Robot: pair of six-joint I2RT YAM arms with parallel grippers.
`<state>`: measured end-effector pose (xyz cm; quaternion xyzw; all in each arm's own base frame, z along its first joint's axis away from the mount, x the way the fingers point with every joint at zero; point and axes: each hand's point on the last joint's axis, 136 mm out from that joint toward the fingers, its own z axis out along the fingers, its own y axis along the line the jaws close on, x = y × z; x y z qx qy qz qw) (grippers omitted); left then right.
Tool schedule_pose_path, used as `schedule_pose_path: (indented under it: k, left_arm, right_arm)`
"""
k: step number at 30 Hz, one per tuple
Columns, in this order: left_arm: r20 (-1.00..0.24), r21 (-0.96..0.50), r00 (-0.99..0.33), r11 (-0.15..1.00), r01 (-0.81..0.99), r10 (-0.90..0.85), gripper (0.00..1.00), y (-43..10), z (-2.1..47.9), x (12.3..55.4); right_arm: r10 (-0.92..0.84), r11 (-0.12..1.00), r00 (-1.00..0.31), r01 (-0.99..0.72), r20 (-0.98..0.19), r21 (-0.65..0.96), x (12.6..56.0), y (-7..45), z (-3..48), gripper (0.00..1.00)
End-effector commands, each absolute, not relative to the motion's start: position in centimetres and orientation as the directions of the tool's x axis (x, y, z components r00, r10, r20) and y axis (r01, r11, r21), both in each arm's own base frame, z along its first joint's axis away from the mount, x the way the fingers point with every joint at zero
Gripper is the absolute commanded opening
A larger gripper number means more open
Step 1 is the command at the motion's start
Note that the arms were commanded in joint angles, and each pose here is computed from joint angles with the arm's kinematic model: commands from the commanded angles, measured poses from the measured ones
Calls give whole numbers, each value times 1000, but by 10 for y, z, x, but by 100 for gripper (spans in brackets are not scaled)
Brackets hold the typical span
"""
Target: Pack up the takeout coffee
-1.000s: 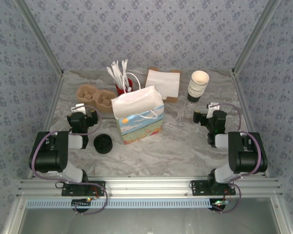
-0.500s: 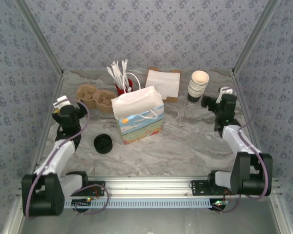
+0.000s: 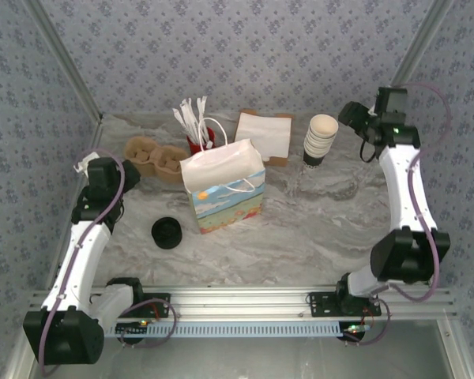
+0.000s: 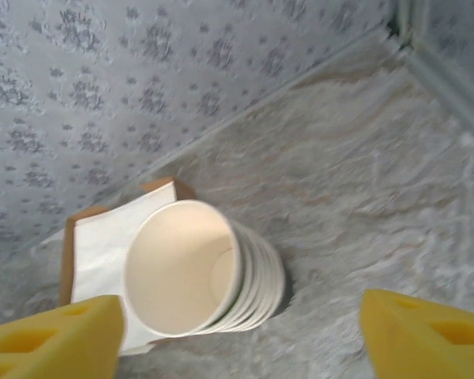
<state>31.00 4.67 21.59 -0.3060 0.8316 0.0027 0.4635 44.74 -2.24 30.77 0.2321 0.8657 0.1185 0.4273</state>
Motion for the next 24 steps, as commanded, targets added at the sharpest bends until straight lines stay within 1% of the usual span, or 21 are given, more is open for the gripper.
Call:
schedule_pose_path:
  k: [1, 4, 10, 13, 17, 19, 21, 22, 24]
  left_arm:
    - [-724, -335, -426, 816, -470, -542, 99, 31, 225, 304]
    - [-713, -368, -445, 829, -421, -542, 99, 20, 228, 307]
    - [-718, -403, -461, 851, -336, -521, 99, 6, 231, 312]
    - [-724, -419, -455, 854, -308, -519, 99, 2, 231, 312]
    - [-731, -433, -434, 850, -301, -526, 99, 2, 236, 311]
    - [-732, -433, -434, 850, -299, -525, 99, 2, 236, 311]
    - [-730, -434, -434, 849, -302, -527, 99, 2, 236, 312]
    - [-730, -433, -435, 849, -302, -527, 99, 2, 236, 312]
    - [-725, -438, -433, 844, -310, -535, 99, 3, 235, 313]
  right_arm:
    - [495, 867, -640, 316, -587, 385, 448, -2, 284, 68]
    - [477, 878, -657, 328, -584, 349, 463, 4, 278, 65]
    - [466, 884, -667, 375, -581, 279, 475, -2, 264, 60]
    - [468, 883, -680, 384, -564, 269, 479, -2, 254, 53]
    - [462, 886, -691, 386, -556, 258, 482, -2, 246, 49]
    - [458, 888, -691, 384, -558, 253, 484, -2, 244, 41]
    - [455, 890, -694, 381, -558, 252, 485, -1, 244, 36]
    - [454, 890, -695, 379, -557, 253, 486, -1, 243, 31]
    - [450, 892, -700, 373, -554, 254, 487, 0, 242, 18]
